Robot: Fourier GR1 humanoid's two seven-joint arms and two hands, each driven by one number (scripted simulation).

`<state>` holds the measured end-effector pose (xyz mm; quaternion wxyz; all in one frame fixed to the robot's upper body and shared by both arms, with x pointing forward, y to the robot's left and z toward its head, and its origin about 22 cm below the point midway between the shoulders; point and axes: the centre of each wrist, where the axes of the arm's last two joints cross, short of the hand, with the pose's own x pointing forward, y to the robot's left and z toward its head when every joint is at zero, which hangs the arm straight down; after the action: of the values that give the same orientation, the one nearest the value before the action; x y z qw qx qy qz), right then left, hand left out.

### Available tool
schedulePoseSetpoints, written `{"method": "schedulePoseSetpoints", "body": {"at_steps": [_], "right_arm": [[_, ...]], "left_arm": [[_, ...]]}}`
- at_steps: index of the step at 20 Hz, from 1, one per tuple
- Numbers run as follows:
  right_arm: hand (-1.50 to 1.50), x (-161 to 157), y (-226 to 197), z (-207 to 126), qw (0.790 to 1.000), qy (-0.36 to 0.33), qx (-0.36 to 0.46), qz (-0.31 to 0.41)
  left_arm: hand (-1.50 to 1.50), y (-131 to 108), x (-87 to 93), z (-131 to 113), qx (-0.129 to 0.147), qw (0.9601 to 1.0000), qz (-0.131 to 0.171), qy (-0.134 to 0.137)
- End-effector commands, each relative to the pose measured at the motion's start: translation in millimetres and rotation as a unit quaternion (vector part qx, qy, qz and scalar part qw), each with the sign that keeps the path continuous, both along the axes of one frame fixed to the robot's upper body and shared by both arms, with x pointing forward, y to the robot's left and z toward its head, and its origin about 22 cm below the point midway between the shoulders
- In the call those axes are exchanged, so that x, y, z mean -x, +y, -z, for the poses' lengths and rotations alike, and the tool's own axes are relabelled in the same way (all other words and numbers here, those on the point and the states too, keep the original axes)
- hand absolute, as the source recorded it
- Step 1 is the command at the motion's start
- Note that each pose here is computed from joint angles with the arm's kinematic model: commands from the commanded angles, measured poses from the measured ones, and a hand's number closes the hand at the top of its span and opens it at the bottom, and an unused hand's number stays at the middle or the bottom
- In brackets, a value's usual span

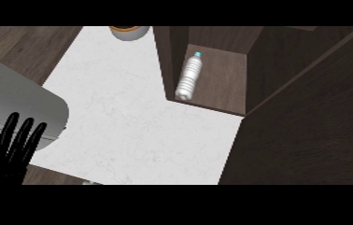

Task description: Pick up the bottled water, place it into the cabinet and close the cabinet

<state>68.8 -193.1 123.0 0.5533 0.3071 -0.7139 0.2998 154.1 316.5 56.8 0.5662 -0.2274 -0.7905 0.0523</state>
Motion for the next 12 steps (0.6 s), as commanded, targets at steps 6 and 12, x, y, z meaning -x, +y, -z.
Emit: {"method": "schedulePoseSetpoints", "body": {"at_steps": [6, 12], "right_arm": [[1.50, -10.8, 15.0, -20.2, 0.984, -0.071, 0.082, -0.140], [1.50, -21.4, 22.2, -19.4, 0.984, -0.074, 0.086, -0.138]], "left_arm": [[-1.50, 9.1, -3.4, -4.5, -0.018, 0.9996, 0.020, 0.004], [-1.50, 14.2, -5.9, -6.3, -0.015, 0.9998, 0.013, -0.001]]}}
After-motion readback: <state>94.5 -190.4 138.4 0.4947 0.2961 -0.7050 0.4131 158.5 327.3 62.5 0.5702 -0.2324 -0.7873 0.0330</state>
